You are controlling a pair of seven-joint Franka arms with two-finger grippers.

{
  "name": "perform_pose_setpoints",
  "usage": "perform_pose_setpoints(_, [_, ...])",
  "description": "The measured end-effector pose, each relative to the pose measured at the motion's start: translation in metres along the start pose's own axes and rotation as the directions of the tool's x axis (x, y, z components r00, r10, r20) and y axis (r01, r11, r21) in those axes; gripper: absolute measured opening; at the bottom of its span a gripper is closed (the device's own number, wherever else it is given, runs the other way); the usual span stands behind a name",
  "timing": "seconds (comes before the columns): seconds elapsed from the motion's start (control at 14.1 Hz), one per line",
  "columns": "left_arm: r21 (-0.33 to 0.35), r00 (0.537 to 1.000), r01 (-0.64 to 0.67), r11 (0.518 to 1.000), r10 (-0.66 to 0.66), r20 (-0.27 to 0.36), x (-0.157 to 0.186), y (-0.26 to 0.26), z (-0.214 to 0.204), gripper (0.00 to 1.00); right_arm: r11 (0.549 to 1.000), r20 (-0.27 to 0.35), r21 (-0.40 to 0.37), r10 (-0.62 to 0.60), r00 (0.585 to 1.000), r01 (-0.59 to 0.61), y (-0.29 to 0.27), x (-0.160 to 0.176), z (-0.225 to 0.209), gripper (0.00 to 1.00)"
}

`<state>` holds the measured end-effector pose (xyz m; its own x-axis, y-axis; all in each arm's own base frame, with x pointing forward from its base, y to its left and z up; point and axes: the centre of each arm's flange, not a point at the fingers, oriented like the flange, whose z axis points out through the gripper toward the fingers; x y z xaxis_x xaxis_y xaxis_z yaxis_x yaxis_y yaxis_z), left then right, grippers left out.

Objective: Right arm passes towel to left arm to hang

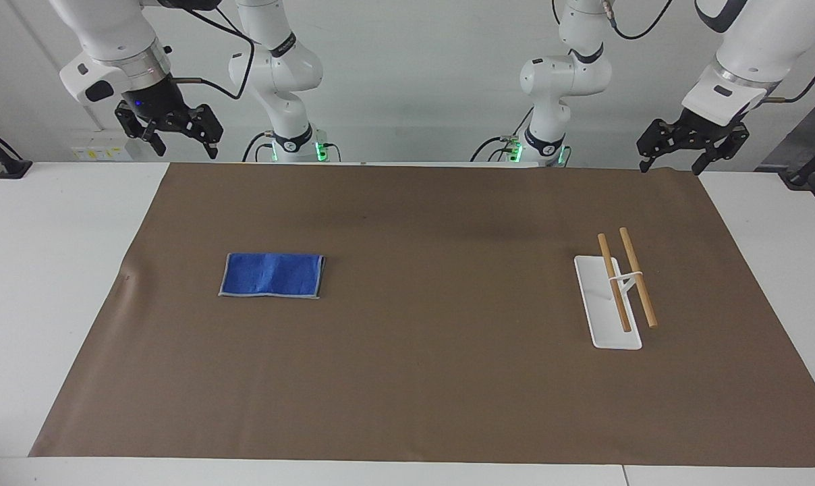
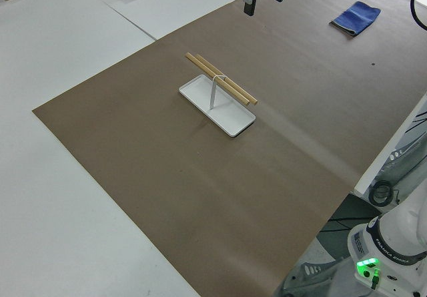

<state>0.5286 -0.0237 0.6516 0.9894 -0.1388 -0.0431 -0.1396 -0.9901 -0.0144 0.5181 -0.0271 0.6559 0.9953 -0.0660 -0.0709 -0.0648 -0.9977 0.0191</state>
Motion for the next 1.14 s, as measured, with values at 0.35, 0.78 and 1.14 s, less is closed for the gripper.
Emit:
perform_pose_setpoints(0.35, [0.000, 1.000, 0.000, 1.000, 0.000, 0.000, 0.0000, 0.0000, 0.0000, 1.00, 1.000, 0.003, 0.000, 0.000, 1.000, 0.000, 0.0001, 0.0000, 0.0015, 1.00])
perform_pose_setpoints(0.78, [0.000, 1.000, 0.000, 1.000, 0.000, 0.000, 0.0000, 0.0000, 0.0000, 1.00, 1.000, 0.021, 0.001, -0.001, 1.000, 0.001, 0.0004, -0.0048, 0.0088, 1.00])
perform_pose_setpoints(1.14, [0.000, 1.000, 0.000, 1.000, 0.000, 0.000, 0.0000, 0.0000, 0.0000, 1.00, 1.000, 0.022, 0.001, -0.001, 1.000, 0.001, 0.0004, -0.0061, 0.0095, 1.00])
